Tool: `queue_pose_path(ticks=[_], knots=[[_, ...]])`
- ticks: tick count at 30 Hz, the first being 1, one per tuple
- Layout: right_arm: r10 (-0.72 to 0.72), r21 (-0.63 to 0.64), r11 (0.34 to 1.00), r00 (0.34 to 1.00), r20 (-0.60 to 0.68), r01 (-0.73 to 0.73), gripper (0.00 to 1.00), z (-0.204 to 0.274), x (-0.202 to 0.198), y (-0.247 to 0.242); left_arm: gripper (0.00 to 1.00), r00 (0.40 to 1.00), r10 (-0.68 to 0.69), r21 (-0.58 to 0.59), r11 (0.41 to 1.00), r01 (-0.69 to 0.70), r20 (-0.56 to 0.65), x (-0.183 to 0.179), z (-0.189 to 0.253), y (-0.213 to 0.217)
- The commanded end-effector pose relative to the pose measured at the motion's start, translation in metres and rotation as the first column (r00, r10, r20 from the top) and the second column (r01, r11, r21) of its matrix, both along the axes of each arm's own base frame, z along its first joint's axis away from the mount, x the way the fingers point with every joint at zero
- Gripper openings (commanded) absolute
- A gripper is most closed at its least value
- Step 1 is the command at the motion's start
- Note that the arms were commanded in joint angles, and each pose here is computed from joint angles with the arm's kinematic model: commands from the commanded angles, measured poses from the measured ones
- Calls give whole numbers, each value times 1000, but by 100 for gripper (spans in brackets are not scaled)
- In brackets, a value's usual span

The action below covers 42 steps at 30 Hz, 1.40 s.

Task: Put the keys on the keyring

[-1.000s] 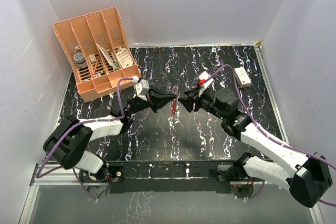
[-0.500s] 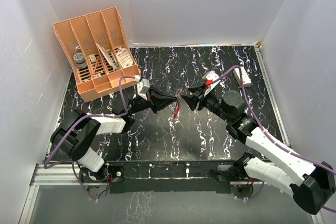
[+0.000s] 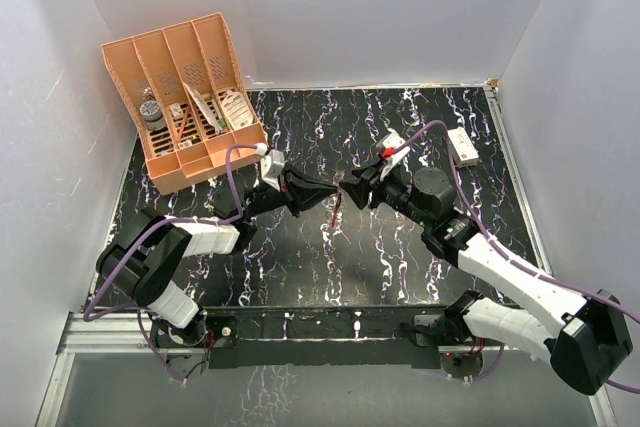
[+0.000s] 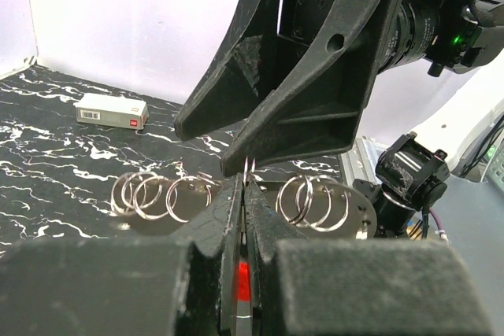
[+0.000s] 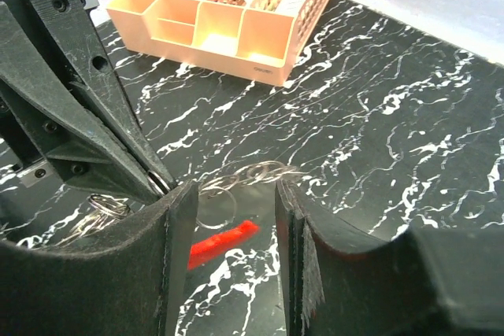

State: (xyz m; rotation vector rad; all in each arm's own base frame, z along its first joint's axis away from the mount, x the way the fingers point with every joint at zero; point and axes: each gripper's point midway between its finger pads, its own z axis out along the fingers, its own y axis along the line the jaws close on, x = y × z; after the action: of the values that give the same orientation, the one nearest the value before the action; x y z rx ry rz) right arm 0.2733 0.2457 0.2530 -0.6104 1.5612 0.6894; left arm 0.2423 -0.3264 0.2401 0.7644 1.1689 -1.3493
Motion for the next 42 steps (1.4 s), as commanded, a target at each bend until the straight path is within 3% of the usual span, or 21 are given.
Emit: queue_pose_path(ticks=[1,10,17,33,42], knots=[[67,91,993,997,28,-69,42,28,-4,15,0,972,28,-151,989,7,232,-10,64,10],[70,99,993,997,-19,-68,43,17,-10,13,0,972,74,-190,981,-31,225,2,71,9],[-33,94,995,995,91,25,47,49,2,-4,0,972,52,-187,982,-8,228,0,75,8],[103,30,993,973,207,-111,39,62,-13,-2,0,965,-84,-112,987,114,248,-17,67,11],[191,15,980,963,188,-197,34,50,-21,10,0,962,-116,-97,985,143,247,-17,67,9]])
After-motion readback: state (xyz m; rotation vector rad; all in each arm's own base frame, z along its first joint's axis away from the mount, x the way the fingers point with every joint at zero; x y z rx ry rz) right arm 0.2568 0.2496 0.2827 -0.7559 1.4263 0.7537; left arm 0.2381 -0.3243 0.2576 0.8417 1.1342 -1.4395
